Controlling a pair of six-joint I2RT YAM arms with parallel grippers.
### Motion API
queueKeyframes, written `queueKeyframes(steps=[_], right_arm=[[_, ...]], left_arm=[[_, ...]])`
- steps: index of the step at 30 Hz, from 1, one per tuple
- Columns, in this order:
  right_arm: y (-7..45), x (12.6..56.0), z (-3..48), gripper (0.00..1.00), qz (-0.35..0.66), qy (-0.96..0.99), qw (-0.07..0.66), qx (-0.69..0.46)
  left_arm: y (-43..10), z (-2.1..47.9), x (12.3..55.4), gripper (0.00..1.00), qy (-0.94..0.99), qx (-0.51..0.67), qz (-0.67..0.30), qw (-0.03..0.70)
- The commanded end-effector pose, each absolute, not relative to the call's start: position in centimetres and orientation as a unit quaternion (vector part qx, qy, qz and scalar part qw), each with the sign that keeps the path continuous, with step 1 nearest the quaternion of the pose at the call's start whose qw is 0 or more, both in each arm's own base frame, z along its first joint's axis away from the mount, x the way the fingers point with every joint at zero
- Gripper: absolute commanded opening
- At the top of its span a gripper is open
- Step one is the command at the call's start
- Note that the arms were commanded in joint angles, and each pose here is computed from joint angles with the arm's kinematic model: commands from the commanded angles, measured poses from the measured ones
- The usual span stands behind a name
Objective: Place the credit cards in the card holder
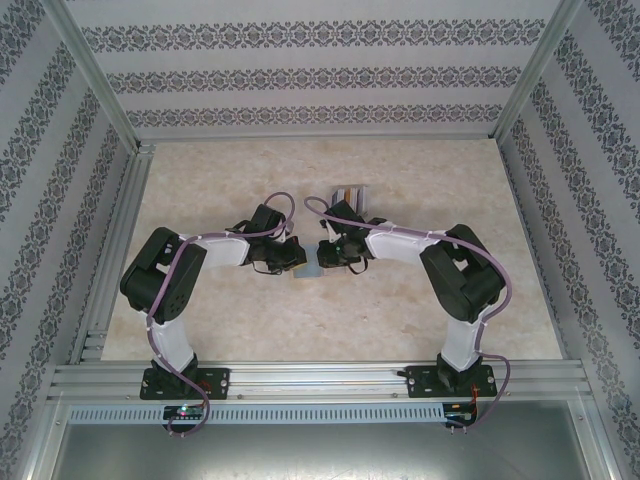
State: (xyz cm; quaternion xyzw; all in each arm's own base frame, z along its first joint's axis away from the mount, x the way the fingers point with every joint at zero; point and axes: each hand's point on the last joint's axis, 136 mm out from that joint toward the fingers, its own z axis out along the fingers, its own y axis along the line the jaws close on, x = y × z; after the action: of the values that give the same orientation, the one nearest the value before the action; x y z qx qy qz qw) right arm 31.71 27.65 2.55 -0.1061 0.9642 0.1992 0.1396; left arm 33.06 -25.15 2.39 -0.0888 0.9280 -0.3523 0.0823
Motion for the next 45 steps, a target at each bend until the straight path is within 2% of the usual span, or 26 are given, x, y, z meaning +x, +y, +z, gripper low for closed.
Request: queueKeyframes(steps=[1,6,11,20,27,33,38,45], right_arm=[[26.3,31.5,3.4,0.22,0.179,0.967,0.143,-0.11],[28.0,31.7,6.0,0.22,0.23,0.953,0.16,-0.112],[27.3,32.2,8.6,0.22,0.249,0.945,0.187,-0.102],[20.8,35.3,12.3,0.27,0.269,0.93,0.249,-0.02],[15.8,38.1,13.9,0.3,0.268,0.921,0.282,0.034],[14.2,40.0,13.9,0.33,0.265,0.922,0.28,0.046],[14.9,41.4,13.4,0.36,0.278,0.923,0.262,0.038],[15.0,43.8,12.0,0.39,0.259,0.933,0.248,0.035]], left_arm=[[-22.1,-0.8,31.2,0.08,0.949,-0.118,-0.287,0.048],[-22.6,0.2,31.5,0.09,0.947,-0.111,-0.297,0.051],[-23.4,2.3,32.0,0.14,0.943,-0.099,-0.311,0.062],[-24.1,7.2,33.5,0.28,0.937,-0.075,-0.327,0.1],[-24.8,9.2,34.8,0.3,0.93,-0.063,-0.342,0.121],[-25.9,10.9,36.7,0.3,0.922,-0.046,-0.357,0.142],[-27.4,12.1,38.9,0.32,0.911,-0.041,-0.379,0.159],[-29.2,11.5,42.0,0.45,0.91,-0.035,-0.384,0.153]])
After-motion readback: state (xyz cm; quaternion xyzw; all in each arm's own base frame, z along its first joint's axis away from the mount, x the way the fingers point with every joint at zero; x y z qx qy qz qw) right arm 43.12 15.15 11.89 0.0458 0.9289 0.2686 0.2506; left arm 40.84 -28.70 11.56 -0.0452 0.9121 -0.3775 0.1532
